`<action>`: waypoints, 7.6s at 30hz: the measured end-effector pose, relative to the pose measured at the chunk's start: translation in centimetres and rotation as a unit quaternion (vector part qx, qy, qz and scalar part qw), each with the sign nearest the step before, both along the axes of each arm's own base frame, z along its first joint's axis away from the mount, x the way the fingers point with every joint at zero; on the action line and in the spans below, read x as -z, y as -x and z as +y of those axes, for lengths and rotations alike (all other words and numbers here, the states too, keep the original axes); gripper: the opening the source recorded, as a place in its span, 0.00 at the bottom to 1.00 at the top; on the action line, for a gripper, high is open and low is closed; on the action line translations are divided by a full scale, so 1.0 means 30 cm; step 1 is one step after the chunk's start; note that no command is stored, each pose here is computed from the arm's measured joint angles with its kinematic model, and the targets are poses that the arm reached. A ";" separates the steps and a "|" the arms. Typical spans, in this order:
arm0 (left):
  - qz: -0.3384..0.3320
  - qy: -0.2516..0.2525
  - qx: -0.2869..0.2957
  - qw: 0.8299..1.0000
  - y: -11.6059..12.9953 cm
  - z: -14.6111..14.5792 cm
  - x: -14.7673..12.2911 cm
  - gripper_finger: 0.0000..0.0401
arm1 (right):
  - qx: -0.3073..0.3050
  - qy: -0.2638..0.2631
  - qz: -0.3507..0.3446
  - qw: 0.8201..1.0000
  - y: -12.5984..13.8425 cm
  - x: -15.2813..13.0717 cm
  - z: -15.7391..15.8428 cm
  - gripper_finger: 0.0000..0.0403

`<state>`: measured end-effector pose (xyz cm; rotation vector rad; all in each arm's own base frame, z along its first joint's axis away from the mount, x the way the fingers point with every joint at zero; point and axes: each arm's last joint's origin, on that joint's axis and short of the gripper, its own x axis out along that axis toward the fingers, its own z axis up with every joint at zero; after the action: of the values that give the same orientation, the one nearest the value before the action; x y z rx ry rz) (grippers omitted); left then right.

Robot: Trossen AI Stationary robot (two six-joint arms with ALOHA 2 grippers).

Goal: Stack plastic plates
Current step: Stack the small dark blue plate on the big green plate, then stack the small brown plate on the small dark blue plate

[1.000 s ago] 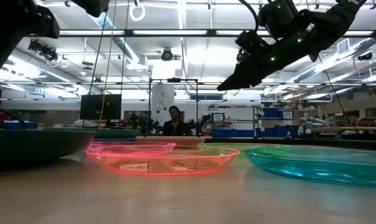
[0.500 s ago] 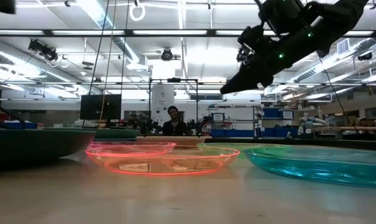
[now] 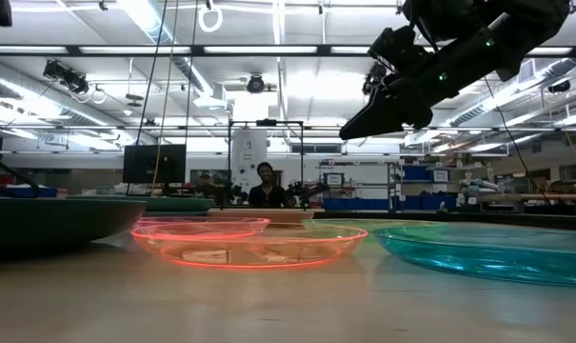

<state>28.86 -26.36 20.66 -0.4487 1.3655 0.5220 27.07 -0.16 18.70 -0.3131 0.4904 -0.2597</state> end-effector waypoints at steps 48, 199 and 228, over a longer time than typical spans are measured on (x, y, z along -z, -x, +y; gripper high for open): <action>0.145 -0.118 0.092 0.978 -0.037 0.041 -0.018 0.03 | -0.012 -0.020 0.014 1.000 0.004 0.011 0.006 0.38; -0.134 -0.174 0.372 0.902 -0.194 1.106 0.221 0.33 | 0.184 -0.033 0.075 0.980 0.103 0.116 -0.093 0.36; -0.012 -0.208 0.389 0.897 -0.248 1.100 0.122 0.04 | 0.166 -0.045 0.064 0.983 0.096 0.111 -0.089 0.36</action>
<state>36.29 6.62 17.01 0.4421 1.2407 0.1241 24.20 -2.82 15.39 -0.1583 0.6806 -0.5428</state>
